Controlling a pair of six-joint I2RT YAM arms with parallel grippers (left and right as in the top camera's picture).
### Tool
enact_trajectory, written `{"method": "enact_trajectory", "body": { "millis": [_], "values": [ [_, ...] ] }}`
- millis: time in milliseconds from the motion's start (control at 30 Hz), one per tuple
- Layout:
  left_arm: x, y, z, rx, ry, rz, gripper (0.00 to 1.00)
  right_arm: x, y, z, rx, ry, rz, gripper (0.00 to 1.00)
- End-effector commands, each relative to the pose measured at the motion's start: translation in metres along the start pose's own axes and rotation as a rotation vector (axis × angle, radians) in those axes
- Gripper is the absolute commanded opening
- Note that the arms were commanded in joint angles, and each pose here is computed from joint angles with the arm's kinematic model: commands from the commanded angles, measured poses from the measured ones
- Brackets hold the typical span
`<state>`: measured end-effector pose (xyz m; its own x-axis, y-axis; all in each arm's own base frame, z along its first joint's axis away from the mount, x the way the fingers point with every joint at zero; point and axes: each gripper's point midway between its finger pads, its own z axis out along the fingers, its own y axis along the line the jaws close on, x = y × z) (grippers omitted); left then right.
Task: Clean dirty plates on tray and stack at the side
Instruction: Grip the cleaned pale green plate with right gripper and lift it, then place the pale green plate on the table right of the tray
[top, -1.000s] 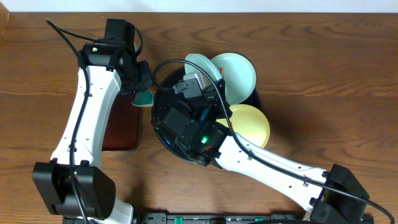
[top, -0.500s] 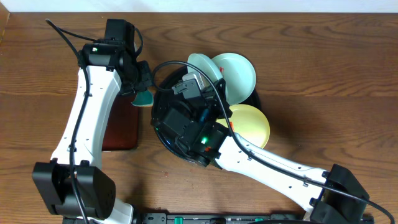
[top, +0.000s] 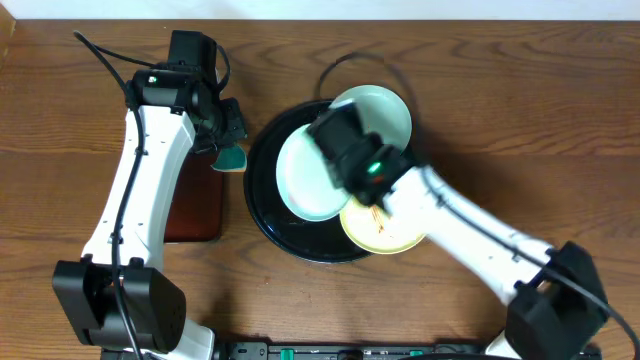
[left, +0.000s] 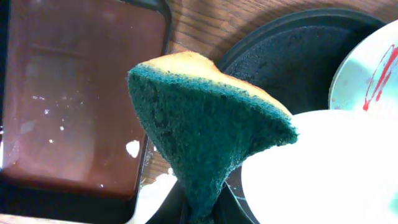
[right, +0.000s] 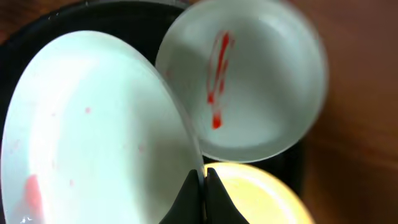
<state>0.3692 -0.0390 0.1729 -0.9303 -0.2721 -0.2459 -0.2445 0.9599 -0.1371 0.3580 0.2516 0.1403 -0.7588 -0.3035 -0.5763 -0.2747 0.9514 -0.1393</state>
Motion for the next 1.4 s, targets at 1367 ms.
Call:
{"method": "enact_trajectory", "body": {
  "millis": [1367],
  "values": [
    [0.007, 0.004, 0.003, -0.013, 0.028, 0.005, 0.07, 0.18, -0.301, 0.056, 0.314, 0.218, 0.704, 0.01]
  ]
}}
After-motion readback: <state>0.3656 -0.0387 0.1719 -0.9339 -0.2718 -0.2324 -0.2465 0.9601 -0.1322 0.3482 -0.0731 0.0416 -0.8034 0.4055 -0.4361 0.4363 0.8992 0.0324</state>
